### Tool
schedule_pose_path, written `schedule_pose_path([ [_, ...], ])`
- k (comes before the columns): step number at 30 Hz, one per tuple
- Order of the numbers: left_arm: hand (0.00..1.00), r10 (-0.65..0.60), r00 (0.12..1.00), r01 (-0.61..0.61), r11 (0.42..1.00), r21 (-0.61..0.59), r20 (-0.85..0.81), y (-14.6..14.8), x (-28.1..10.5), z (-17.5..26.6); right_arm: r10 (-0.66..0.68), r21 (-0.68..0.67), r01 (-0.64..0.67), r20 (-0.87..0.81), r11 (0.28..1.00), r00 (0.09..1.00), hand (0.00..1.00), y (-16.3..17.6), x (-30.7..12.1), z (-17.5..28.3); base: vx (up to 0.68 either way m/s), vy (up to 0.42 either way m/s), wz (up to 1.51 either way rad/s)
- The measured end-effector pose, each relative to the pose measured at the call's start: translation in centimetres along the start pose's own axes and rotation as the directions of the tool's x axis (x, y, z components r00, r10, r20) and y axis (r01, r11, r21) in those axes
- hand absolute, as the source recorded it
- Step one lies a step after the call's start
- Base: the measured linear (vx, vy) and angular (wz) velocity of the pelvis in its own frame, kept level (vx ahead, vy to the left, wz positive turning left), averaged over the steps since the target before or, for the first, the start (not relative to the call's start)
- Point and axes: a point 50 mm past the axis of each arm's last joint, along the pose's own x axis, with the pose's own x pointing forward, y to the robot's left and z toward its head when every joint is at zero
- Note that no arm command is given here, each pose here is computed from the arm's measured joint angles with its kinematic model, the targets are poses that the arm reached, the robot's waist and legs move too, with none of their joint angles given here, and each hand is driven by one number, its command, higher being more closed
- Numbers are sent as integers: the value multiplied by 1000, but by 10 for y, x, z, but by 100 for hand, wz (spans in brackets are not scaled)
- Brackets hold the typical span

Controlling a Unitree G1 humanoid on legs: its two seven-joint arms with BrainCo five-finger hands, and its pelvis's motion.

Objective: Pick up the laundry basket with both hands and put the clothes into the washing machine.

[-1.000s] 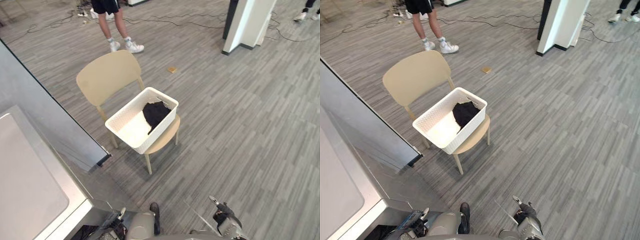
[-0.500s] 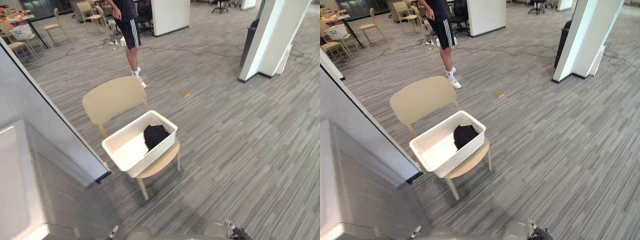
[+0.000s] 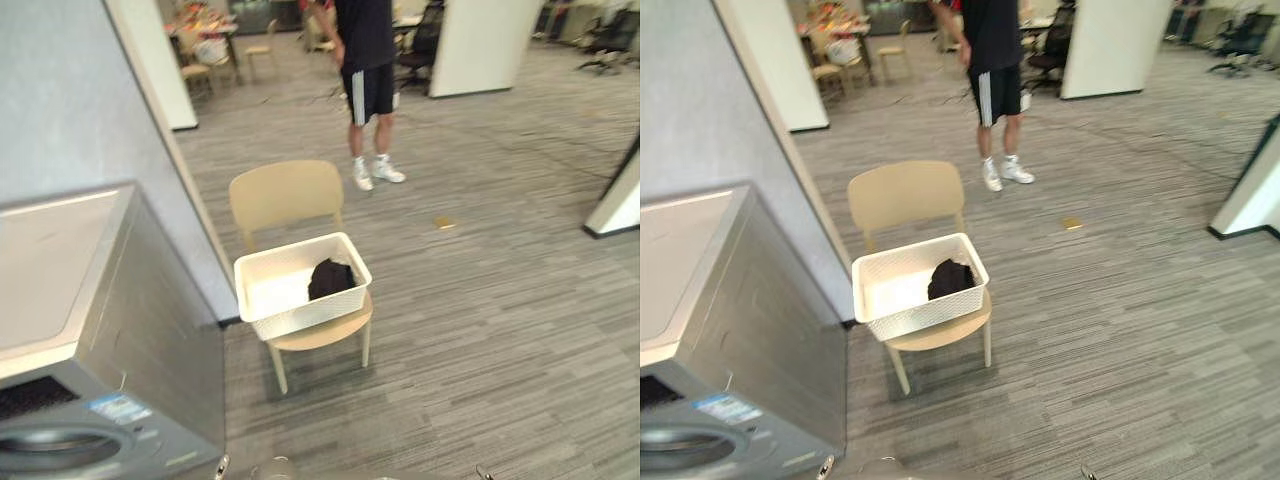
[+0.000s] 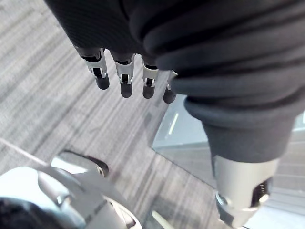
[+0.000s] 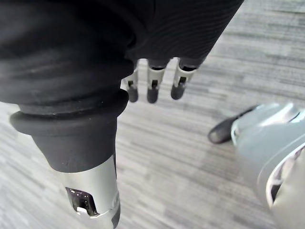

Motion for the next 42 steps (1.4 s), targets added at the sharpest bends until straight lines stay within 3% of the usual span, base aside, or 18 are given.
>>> schedule_pose_path([
  [6,0,6,999,-6,1000,0,-32,1,0,-6,80,-11,-80,-6,997,997,0,29,-4,-7,84,30,6],
  [10,0,-16,1000,16,999,47,1,-5,2,6,66,-33,-65,31,997,997,0,13,-6,-7,153,77,58],
  [13,0,-30,998,24,993,112,54,-6,4,23,100,-67,-98,19,993,995,0,20,-9,-14,221,30,70],
  [21,0,-75,985,56,991,123,156,-30,1,53,56,56,-55,-16,997,998,0,9,-15,-37,194,-246,63],
  [27,0,-94,992,87,993,80,85,-42,-4,25,33,98,-44,107,994,994,0,-1,-10,5,119,-249,9],
  [31,0,-78,994,71,993,90,80,-35,-4,21,135,54,-181,472,982,871,0,25,-42,84,6,-31,7],
  [32,0,-76,994,66,992,110,85,-32,-3,21,183,-18,-214,598,977,781,0,34,-62,108,-30,15,6],
  [35,0,-95,989,73,980,185,111,-34,-3,25,254,-114,-255,733,960,631,0,53,-91,135,-13,34,4],
  [38,0,-135,979,80,945,316,154,-38,-4,32,353,-231,-283,767,931,535,0,77,-105,150,-9,29,10],
  [42,0,-203,962,102,888,448,183,-47,-6,41,563,-475,-306,737,825,375,0,134,-128,181,-45,20,15],
])
